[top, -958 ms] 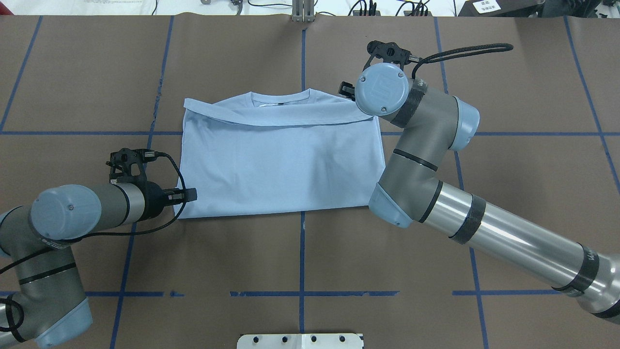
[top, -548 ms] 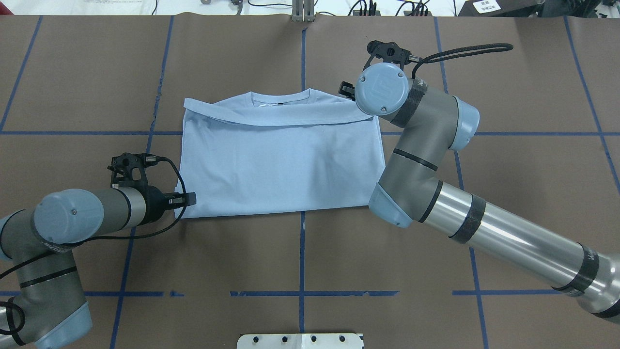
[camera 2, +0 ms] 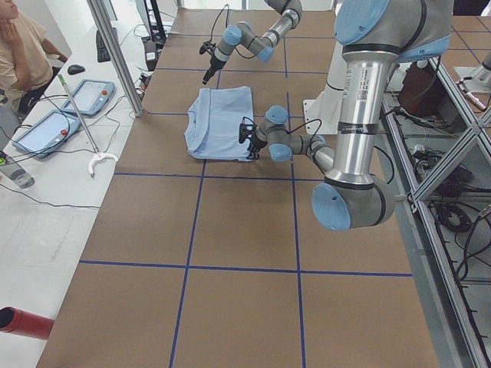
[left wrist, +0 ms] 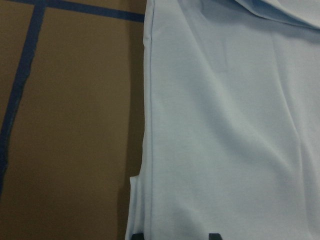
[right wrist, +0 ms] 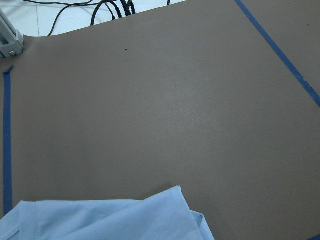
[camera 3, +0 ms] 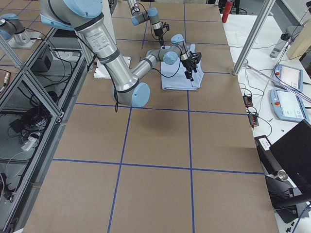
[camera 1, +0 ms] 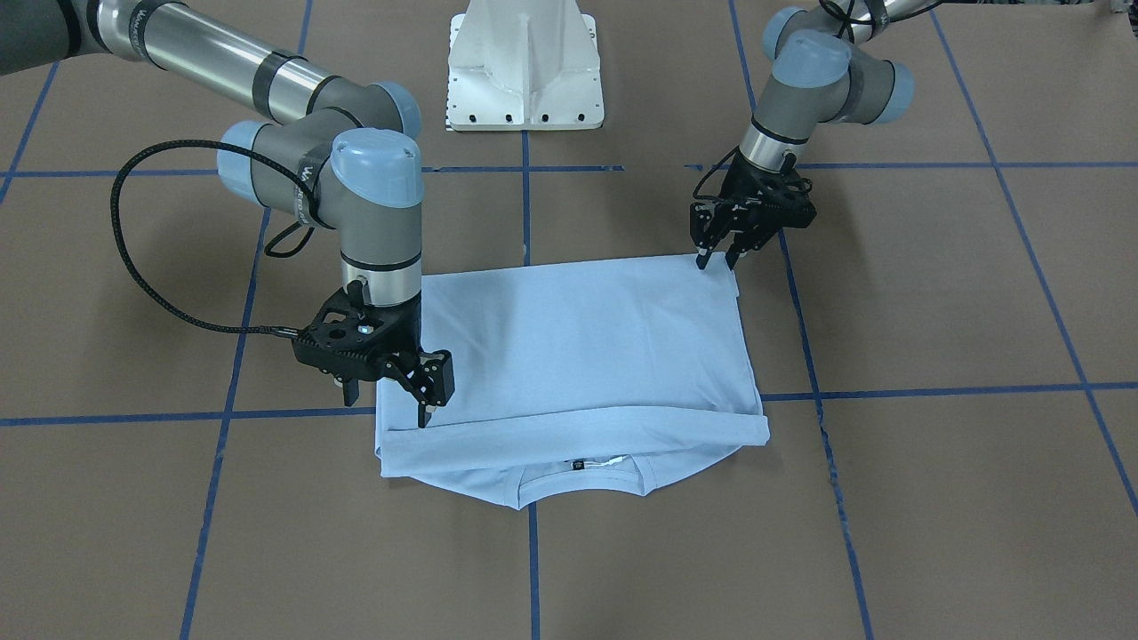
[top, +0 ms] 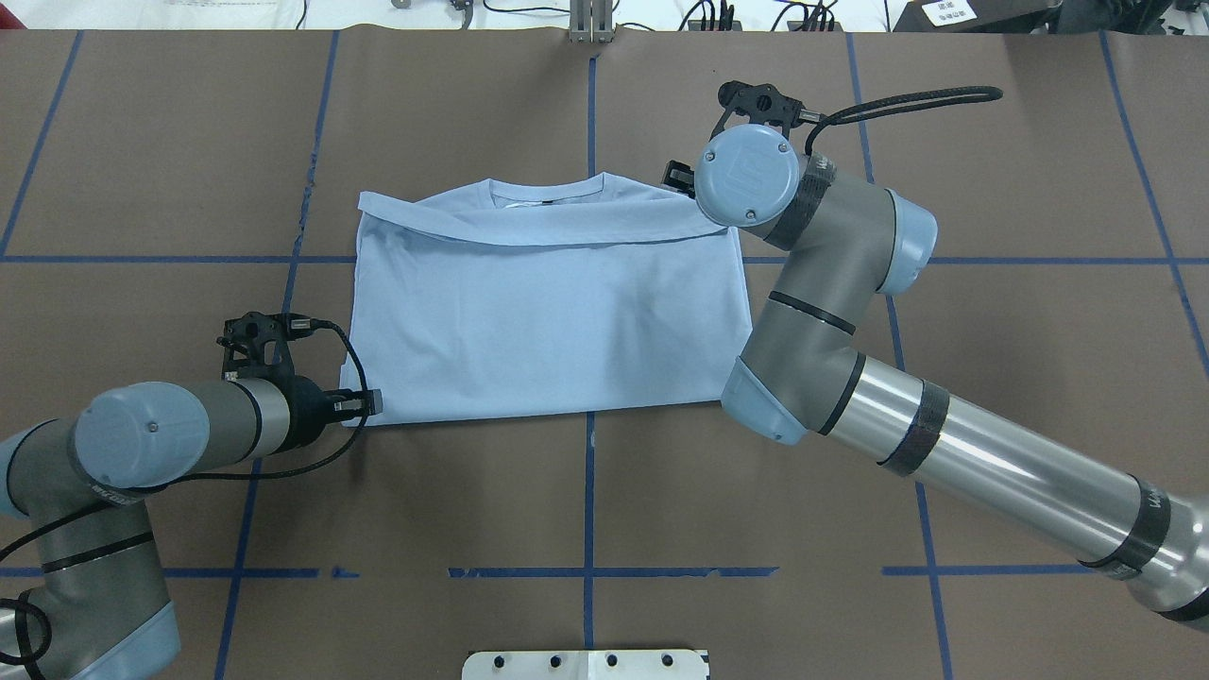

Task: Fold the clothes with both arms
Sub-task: 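Move the left gripper to the folded shirt's side edge nearest it and grasp, then pull the grasped edge away from the robot with the left gripper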

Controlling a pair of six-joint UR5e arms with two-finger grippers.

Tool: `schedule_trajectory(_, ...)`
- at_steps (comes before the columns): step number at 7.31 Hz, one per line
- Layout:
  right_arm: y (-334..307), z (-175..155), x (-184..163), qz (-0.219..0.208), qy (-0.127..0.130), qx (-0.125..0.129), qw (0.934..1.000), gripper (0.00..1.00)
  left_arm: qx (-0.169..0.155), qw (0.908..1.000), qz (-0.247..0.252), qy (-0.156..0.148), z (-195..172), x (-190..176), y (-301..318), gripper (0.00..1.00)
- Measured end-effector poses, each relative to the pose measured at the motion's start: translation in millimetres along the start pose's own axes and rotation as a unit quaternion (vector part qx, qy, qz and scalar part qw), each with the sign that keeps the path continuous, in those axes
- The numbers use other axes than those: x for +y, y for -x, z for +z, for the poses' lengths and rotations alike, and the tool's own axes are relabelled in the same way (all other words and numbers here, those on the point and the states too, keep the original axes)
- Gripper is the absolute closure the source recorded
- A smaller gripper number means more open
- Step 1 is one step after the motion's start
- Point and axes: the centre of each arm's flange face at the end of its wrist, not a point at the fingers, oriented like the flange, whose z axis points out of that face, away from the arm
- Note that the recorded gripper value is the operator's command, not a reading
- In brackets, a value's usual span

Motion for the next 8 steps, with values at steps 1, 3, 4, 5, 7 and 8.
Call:
schedule_trajectory(1, -1, 0, 0, 0.000, 0.000, 0.000, 1.0000, 0.00, 0.000, 1.0000, 0.000, 0.001, 1, 3, -1, 1.00)
schedule_trajectory(3, -1, 1, 0, 0.000, 0.000, 0.001, 1.0000, 0.00, -0.001, 1.0000, 0.001, -0.001, -1, 5, 1, 1.00)
schedule_trajectory(4, -1, 1, 0, 0.000, -0.001, 0.001, 1.0000, 0.00, -0.005, 1.0000, 0.003, -0.001, -4, 6, 8, 1.00)
schedule_trajectory(5, -1, 1, 0, 0.000, -0.001, 0.001, 1.0000, 0.00, -0.012, 0.9999, 0.011, -0.003, -6, 3, 18, 1.00)
schedule_trajectory(7, -2, 1, 0, 0.000, -0.001, 0.001, 1.0000, 0.00, -0.038, 0.9977, 0.048, -0.029, -5, -33, 47, 1.00)
schedule_trajectory(8, -2, 1, 0, 0.000, -0.001, 0.001, 1.0000, 0.00, -0.062, 0.9945, 0.068, -0.050, 0, -67, 71, 1.00)
